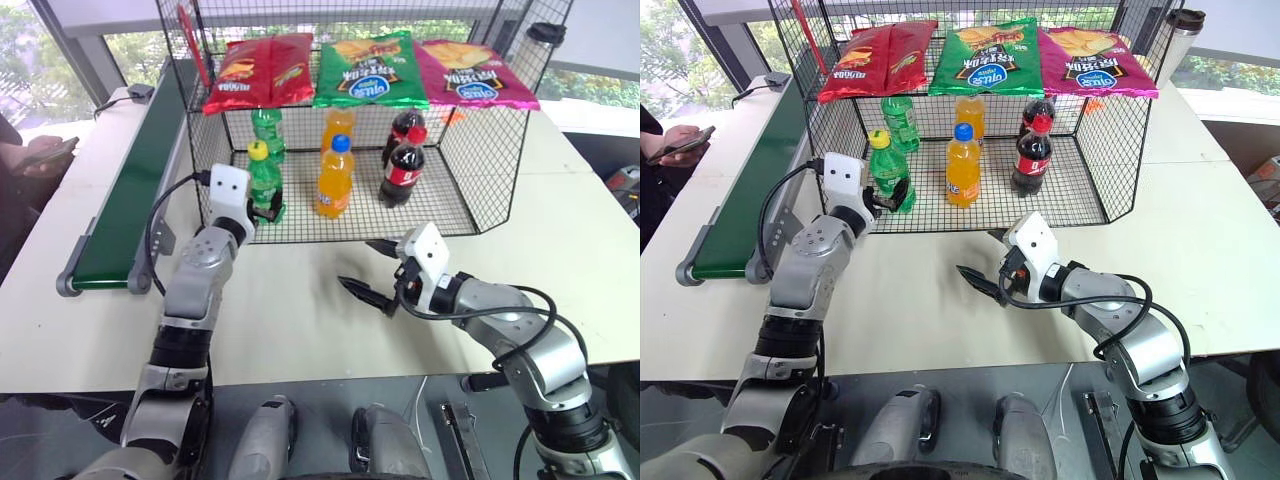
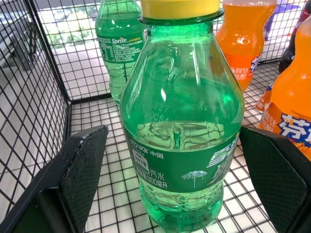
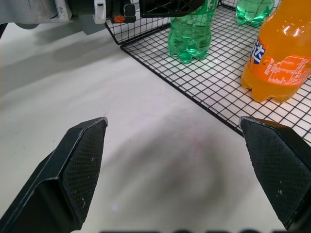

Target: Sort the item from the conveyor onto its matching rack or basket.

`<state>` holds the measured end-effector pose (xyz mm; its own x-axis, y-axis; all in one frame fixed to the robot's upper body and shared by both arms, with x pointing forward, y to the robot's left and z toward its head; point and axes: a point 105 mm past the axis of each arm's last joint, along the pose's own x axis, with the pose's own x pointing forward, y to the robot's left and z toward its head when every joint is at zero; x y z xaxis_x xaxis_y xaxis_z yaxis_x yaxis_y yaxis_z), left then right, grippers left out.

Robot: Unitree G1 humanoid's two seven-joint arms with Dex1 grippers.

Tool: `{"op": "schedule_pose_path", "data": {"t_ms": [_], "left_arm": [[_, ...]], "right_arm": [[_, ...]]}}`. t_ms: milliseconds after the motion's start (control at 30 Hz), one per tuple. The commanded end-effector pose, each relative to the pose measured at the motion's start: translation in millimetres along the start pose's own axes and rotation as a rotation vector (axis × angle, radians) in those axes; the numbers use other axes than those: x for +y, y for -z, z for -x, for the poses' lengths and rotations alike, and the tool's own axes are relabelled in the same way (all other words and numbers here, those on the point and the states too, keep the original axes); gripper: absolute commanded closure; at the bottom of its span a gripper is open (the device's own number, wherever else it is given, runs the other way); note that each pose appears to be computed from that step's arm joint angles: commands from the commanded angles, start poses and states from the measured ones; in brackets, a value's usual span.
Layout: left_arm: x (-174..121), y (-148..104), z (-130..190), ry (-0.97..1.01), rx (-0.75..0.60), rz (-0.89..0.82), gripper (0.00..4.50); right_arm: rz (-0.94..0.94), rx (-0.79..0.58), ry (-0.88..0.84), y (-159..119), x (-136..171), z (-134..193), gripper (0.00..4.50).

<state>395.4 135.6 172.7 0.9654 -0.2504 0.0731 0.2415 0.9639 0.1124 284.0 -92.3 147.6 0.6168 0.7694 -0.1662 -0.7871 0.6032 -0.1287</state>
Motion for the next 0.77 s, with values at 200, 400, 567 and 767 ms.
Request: {"op": "schedule_pose_path", "data": {"t_ms": [200, 400, 567, 767], "left_arm": [[-4.8, -8.4, 34.7, 0.101, -0.005, -0.052, 0.1], [-5.5, 5.2, 77.7, 0.18, 0.078, -0.067, 0.1], [-10.5, 15.9, 101.3, 0.213, 0.136, 0.014, 0.1], [-9.9, 24.5, 113.0, 0.21, 0.174, 0.033, 0.1]], "right_arm": [[0.04, -0.063, -0.031, -17.6, 8.5, 0.8, 0.0], [0.029, -0.06, -0.03, -15.0, 8.9, 4.8, 0.0], [0.023, -0.059, -0.029, -13.1, 9.0, 5.4, 0.0], [0.02, -0.06, -0.035, -11.9, 9.7, 2.7, 0.0]]}}
